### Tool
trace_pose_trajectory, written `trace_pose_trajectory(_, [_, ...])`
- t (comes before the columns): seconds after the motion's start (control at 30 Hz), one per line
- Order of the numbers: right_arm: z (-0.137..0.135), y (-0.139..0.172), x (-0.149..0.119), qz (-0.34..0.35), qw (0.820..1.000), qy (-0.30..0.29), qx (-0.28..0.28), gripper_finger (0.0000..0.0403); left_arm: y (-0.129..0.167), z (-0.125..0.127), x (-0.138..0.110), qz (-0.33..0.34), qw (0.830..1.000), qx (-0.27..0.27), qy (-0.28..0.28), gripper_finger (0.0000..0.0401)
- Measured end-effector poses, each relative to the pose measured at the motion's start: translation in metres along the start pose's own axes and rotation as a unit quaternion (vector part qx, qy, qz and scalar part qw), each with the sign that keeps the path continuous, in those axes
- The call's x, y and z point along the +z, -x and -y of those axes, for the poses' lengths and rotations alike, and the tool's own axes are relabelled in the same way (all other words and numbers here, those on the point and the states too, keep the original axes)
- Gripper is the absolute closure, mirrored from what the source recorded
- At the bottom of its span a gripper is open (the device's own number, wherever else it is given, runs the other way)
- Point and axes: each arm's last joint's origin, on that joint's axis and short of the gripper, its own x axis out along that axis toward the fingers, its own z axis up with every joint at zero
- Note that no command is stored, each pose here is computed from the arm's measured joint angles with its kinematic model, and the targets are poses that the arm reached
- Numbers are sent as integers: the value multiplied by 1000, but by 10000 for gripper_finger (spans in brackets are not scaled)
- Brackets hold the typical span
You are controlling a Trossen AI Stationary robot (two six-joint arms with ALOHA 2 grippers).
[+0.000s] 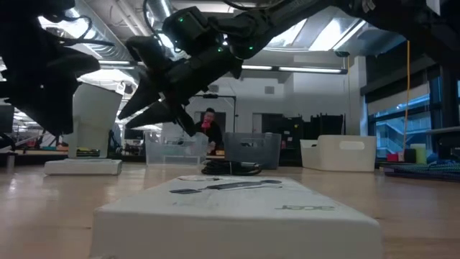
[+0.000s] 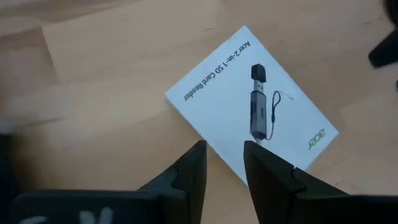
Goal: Pick and place items into bin
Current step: Put the top card reader box into the transparent bin
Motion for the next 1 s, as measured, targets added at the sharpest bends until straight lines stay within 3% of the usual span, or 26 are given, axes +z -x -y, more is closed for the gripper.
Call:
trace_pose_trajectory(0.1, [5,2,3,-5,1000,-4,0,309,-3,1,3,3,1000,7,-28,299])
trace_pose_trajectory(0.17, [9,3,3,-21,1000,-9,5,309,-5,1,4,3,996,14,-84,299])
trace_pose_trajectory(0.3, [14,4,1,-38,999,-17,-8,309,-10,2,5,-23,979,27,-199,299])
trace_pose_trajectory(0.4, [13,4,1,-37,999,-15,-3,309,-14,3,6,-53,967,33,-248,299])
trace_pose_trajectory(0.83, [13,4,3,-24,1000,-4,-11,308,-32,12,4,-78,946,45,-312,299])
trace_pose_trajectory(1.0, [16,0,0,-25,999,24,-11,308,-39,16,0,-82,926,52,-366,299])
